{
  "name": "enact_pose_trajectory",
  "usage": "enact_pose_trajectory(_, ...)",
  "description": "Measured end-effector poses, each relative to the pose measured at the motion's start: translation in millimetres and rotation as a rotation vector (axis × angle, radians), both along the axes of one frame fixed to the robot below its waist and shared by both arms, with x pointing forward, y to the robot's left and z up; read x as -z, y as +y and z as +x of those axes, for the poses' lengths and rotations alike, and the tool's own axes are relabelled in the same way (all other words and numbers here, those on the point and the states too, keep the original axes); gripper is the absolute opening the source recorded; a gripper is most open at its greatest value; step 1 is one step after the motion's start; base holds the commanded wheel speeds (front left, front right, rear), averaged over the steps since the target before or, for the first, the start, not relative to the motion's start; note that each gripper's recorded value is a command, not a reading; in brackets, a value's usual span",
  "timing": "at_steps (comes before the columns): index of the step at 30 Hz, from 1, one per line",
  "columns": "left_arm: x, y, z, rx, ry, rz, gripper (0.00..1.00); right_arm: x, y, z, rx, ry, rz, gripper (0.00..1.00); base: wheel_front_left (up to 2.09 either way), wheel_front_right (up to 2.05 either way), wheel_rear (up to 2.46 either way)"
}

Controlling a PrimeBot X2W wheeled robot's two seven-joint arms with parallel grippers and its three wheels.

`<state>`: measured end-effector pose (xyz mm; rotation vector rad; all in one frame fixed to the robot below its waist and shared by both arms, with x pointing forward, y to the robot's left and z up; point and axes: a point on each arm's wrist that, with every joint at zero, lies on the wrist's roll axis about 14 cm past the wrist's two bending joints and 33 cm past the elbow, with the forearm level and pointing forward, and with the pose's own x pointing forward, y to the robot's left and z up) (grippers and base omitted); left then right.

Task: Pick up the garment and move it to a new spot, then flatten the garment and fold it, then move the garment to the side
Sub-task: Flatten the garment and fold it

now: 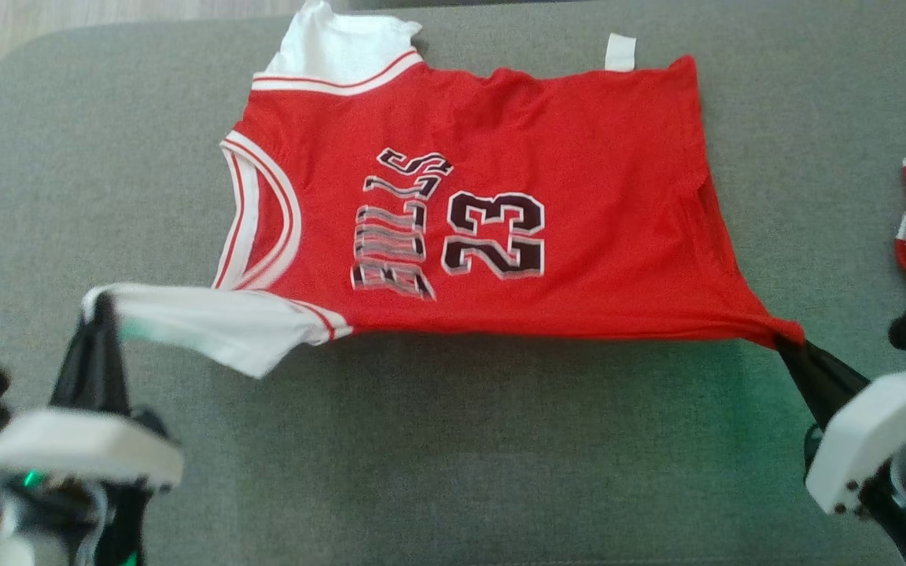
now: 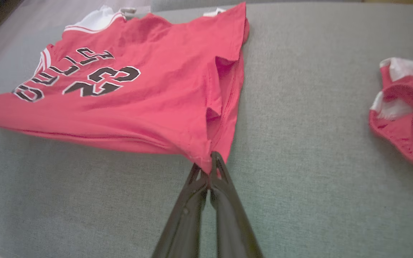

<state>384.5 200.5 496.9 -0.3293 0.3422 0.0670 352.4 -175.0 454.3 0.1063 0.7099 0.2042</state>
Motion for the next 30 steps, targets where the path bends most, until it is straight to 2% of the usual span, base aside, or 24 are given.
enact_pose_trajectory(6, 42.2, -18.2, 42.5, 0.114, 0.149, -0.051, 0.00, 22.9, 7.9, 29.4, -0.009, 0.085, 0.030, 0.00, 0.00, 0.00, 0.00)
enact_pose_trajectory(14, 81.5, -26.3, 80.6, 0.188, 0.273, -0.032, 0.00, 40.3, 7.9, 68.6, 0.010, 0.069, 0.063, 0.00, 0.00, 0.00, 0.00)
enact_pose_trajectory(15, 84.9, -27.7, 84.1, 0.194, 0.282, -0.037, 0.20, 41.8, 8.7, 72.9, 0.011, 0.060, 0.067, 0.19, 0.00, 0.00, 0.00)
enact_pose_trajectory(16, 88.6, -30.2, 86.7, 0.203, 0.293, -0.042, 0.80, 44.2, 9.7, 76.1, 0.010, 0.055, 0.071, 0.91, 0.00, 0.00, 0.00)
enact_pose_trajectory(17, 92.9, -33.1, 87.5, 0.217, 0.306, -0.043, 1.00, 45.0, 10.8, 79.2, 0.010, 0.039, 0.077, 1.00, 0.00, 0.00, 0.00)
enact_pose_trajectory(21, 102.8, -40.6, 86.5, 0.226, 0.303, -0.068, 1.00, 46.8, 11.7, 87.4, 0.032, -0.050, 0.098, 1.00, 0.00, 0.00, 0.00)
enact_pose_trajectory(23, 98.9, -38.3, 89.3, 0.206, 0.252, -0.059, 1.00, 39.1, 10.1, 94.0, 0.046, -0.147, 0.105, 1.00, 0.00, 0.00, 0.00)
enact_pose_trajectory(30, 49.7, -12.0, 92.3, 0.049, -0.127, 0.107, 1.00, 1.8, -4.9, 104.7, 0.096, -0.471, 0.056, 1.00, 0.00, 0.00, 0.00)
